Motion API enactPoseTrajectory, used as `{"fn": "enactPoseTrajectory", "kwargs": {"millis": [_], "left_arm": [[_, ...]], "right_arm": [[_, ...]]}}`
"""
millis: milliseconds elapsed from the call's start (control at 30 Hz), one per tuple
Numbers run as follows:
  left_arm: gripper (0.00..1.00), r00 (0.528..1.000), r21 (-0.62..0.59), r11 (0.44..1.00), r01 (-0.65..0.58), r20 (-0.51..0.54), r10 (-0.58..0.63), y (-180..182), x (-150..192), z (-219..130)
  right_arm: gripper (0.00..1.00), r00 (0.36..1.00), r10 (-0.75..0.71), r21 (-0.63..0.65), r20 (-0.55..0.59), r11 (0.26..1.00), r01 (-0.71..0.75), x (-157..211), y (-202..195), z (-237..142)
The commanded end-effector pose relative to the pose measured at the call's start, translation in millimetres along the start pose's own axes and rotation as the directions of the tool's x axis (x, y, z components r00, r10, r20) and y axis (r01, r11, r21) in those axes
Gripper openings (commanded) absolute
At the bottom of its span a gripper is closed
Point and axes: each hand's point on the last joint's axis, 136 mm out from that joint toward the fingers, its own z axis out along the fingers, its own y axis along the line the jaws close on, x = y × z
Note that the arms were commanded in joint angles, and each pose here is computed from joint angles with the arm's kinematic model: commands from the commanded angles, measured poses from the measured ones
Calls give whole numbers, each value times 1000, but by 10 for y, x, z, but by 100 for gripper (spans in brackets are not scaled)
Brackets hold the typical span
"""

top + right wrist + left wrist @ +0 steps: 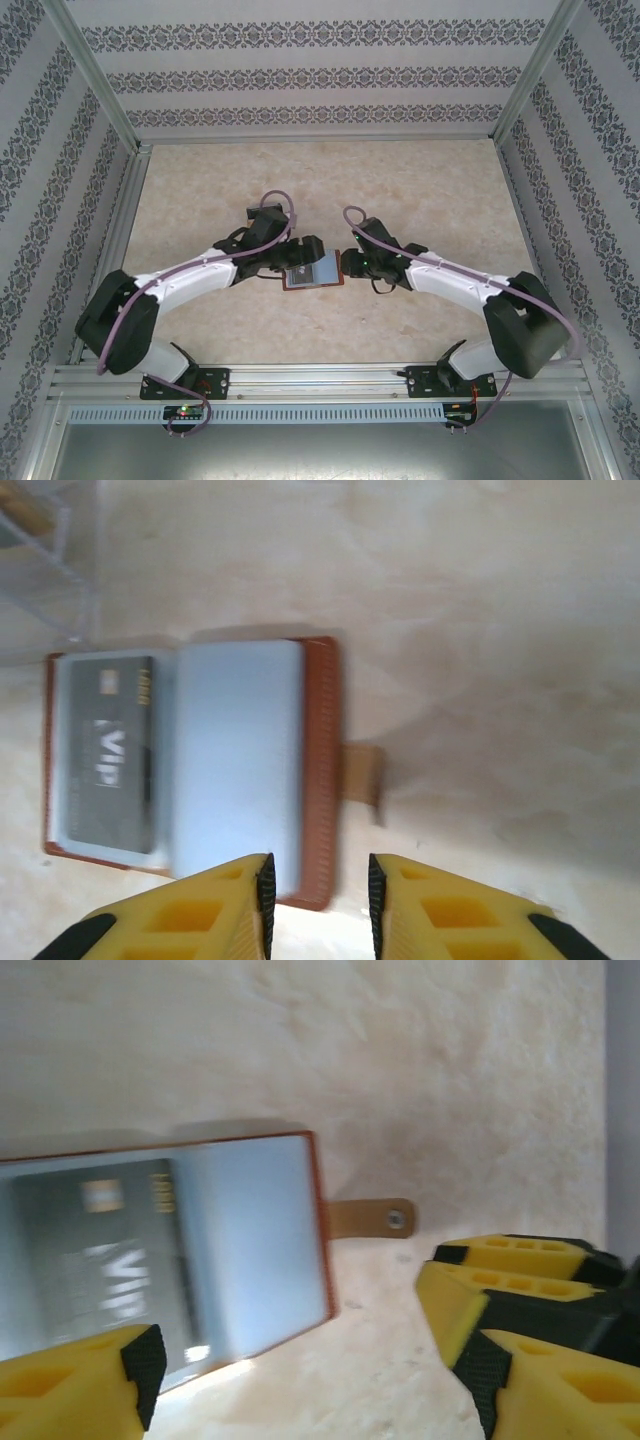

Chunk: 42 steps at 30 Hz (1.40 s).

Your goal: Take the credit cards out of the card holder

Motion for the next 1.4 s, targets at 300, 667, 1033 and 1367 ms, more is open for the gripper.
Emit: {"fn": "enactPoseTrajectory", "kwargs": {"millis": [300,667,1033,1367], "left_arm": [[10,998,-255,966,45,-31,-55,844,237,-57],[0,992,-237,971,22,-115,-50,831,284,231],[0,989,-248,968,30,-131,-64,880,337,263],[0,987,-233,972,30,-146,-65,851,344,304]], "right_arm": [[19,992,-4,-241,-127,970,-27,-81,769,394],[18,974,70,-239,-214,963,-121,37,649,655],[19,960,97,-217,-263,963,-157,132,563,805],[19,951,113,-280,-288,940,-197,126,674,834]]}}
